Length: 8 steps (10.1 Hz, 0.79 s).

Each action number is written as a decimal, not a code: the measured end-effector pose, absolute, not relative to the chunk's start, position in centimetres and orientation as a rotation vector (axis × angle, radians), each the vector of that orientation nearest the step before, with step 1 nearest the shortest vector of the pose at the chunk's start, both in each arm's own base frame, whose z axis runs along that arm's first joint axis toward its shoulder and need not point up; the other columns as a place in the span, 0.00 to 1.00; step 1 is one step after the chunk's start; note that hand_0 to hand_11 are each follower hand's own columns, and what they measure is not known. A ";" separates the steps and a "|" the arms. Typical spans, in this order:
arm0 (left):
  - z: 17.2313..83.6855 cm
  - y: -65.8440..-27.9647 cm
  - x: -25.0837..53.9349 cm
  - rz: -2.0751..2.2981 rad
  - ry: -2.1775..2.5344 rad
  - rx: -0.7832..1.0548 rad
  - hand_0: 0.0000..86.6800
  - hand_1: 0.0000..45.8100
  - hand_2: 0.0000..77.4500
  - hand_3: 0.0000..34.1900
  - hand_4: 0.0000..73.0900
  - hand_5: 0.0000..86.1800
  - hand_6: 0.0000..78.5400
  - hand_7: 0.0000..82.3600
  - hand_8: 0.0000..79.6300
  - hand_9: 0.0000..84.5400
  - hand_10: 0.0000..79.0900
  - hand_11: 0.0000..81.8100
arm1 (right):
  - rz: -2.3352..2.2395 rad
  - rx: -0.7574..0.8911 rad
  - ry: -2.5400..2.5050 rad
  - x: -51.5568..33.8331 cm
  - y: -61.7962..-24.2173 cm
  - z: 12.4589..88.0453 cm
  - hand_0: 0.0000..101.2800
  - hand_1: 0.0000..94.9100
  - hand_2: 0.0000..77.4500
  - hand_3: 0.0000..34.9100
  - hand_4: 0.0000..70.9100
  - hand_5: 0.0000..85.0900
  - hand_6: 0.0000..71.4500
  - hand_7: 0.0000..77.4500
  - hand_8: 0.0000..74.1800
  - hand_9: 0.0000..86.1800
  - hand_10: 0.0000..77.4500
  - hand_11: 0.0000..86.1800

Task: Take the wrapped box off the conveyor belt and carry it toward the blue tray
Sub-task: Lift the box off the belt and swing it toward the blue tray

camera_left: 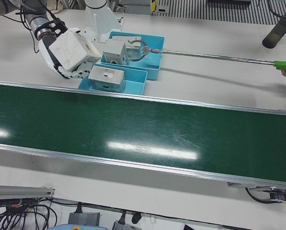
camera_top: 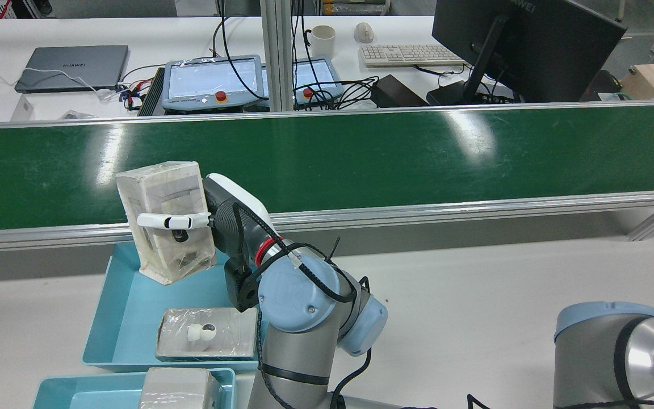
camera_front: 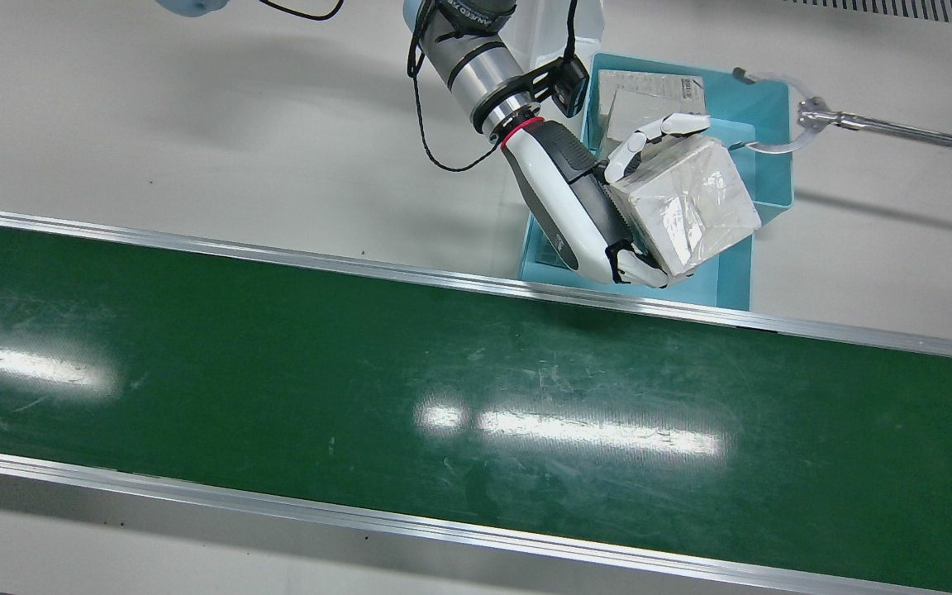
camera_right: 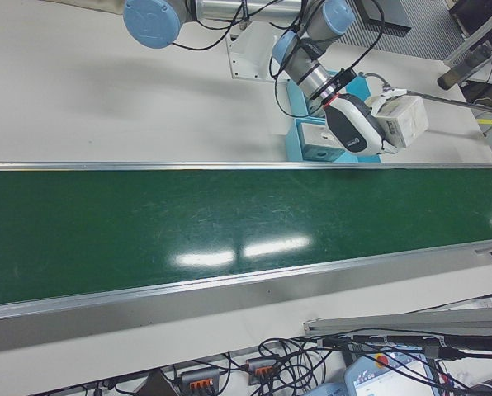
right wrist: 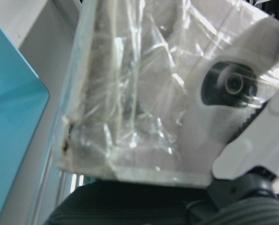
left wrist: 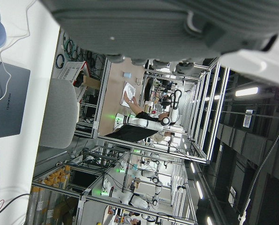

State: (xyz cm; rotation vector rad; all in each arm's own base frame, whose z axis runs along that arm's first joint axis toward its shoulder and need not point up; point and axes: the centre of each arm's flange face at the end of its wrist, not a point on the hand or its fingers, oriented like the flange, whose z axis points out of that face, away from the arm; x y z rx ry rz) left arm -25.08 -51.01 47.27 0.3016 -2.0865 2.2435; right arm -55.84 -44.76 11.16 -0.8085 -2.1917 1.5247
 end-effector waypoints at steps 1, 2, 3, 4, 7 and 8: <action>47.3 -51.0 -25.1 2.243 -2.087 0.302 0.00 0.00 0.01 0.00 0.00 0.01 0.01 0.01 0.01 0.01 0.01 0.01 | 1.504 -0.840 -2.178 -57.2 -44.4 11.1 0.45 0.01 0.40 0.00 0.32 0.61 0.57 0.53 0.82 0.47 0.65 0.61; 47.3 -51.0 -25.1 2.243 -2.086 0.302 0.00 0.00 0.01 0.00 0.00 0.01 0.01 0.01 0.01 0.01 0.01 0.01 | 1.481 -0.871 -2.167 -58.2 -44.2 10.6 0.48 0.01 0.40 0.00 0.33 0.61 0.57 0.53 0.79 0.48 0.49 0.64; 47.3 -51.0 -25.1 2.243 -2.087 0.302 0.00 0.00 0.01 0.00 0.00 0.01 0.01 0.01 0.01 0.01 0.01 0.01 | 1.454 -0.901 -2.158 -58.8 -44.0 9.7 0.47 0.01 0.40 0.00 0.33 0.61 0.56 0.52 0.75 0.48 0.37 0.56; 47.3 -51.0 -25.1 2.243 -2.087 0.302 0.00 0.00 0.01 0.00 0.00 0.01 0.01 0.01 0.01 0.00 0.01 0.01 | 1.432 -0.924 -2.155 -59.2 -43.8 8.7 0.47 0.01 0.40 0.00 0.33 0.61 0.56 0.52 0.75 0.48 0.37 0.56; 47.3 -51.0 -25.1 2.243 -2.087 0.302 0.00 0.00 0.01 0.00 0.00 0.01 0.01 0.01 0.01 0.01 0.01 0.01 | 1.391 -0.964 -2.160 -59.4 -43.5 6.6 0.49 0.02 0.41 0.00 0.32 0.61 0.23 0.37 0.29 0.14 0.00 0.02; 47.3 -51.0 -25.1 2.243 -2.087 0.302 0.00 0.00 0.01 0.00 0.00 0.01 0.01 0.01 0.01 0.01 0.01 0.01 | 1.381 -0.977 -2.160 -59.4 -43.4 6.1 0.49 0.02 0.41 0.00 0.32 0.61 0.23 0.37 0.29 0.14 0.00 0.02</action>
